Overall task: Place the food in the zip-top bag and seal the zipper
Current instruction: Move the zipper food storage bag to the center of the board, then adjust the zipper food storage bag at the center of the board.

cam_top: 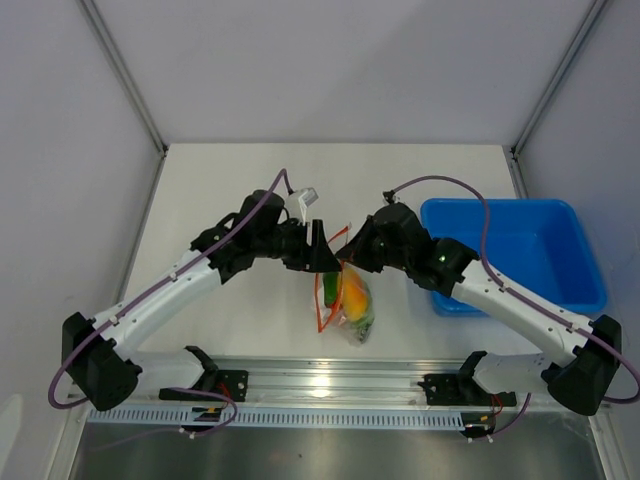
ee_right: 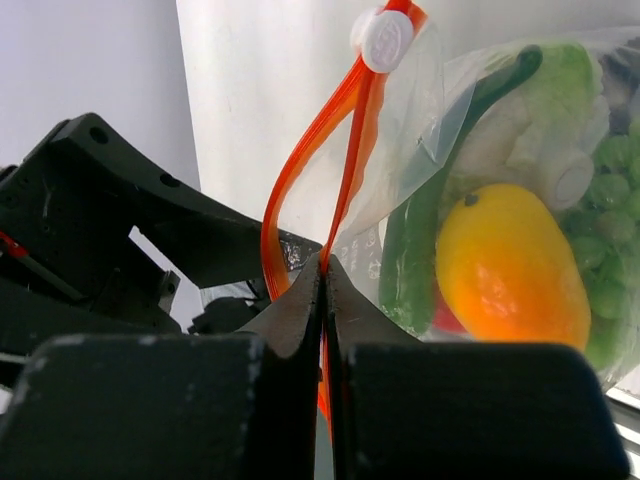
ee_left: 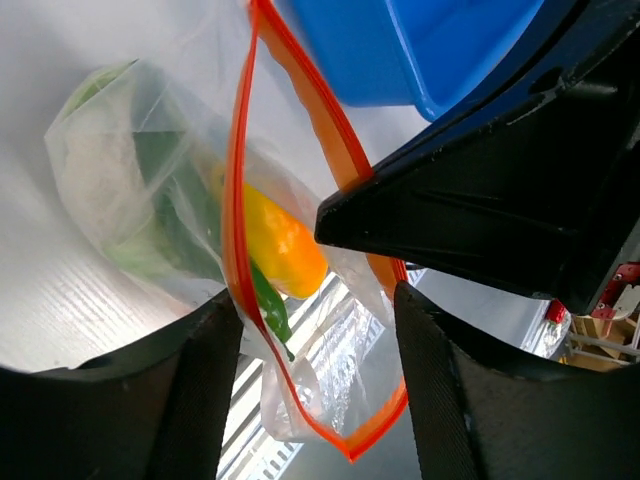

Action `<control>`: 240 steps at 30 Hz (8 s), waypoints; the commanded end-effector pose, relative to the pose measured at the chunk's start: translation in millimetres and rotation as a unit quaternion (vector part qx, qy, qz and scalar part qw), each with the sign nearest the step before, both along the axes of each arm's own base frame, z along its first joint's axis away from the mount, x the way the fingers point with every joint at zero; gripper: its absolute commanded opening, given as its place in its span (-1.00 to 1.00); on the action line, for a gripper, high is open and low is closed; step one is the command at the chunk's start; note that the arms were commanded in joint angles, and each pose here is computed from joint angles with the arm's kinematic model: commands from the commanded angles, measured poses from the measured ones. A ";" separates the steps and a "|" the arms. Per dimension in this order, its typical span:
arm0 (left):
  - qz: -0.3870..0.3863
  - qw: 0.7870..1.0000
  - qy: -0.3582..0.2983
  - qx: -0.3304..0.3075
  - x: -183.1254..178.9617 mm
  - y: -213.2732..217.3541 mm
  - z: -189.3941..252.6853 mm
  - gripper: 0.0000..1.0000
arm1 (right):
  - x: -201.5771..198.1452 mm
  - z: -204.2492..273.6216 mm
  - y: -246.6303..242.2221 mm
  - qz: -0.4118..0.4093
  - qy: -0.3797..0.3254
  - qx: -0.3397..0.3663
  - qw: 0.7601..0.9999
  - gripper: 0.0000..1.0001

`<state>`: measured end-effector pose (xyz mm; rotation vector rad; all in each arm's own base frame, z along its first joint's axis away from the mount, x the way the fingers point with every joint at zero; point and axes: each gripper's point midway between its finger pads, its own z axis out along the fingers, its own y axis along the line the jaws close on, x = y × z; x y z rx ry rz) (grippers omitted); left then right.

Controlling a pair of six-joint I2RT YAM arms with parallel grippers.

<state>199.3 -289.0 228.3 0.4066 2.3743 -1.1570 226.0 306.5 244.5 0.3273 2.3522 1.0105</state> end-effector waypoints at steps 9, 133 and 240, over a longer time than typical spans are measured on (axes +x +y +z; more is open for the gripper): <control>0.018 0.998 -0.064 0.014 -13.8 -8.6 9.0 0.47 | 14.1 23.3 -17.3 -0.101 -0.013 0.044 0.994 -1.00; -0.122 0.984 -0.128 0.037 -48.4 -0.6 16.9 -0.25 | -10.4 26.8 -65.0 0.084 0.010 0.116 0.990 -1.00; -0.339 0.916 -0.080 -0.201 -97.7 -48.7 36.6 -0.99 | -106.8 15.4 -60.0 0.414 -0.287 0.133 0.854 -0.50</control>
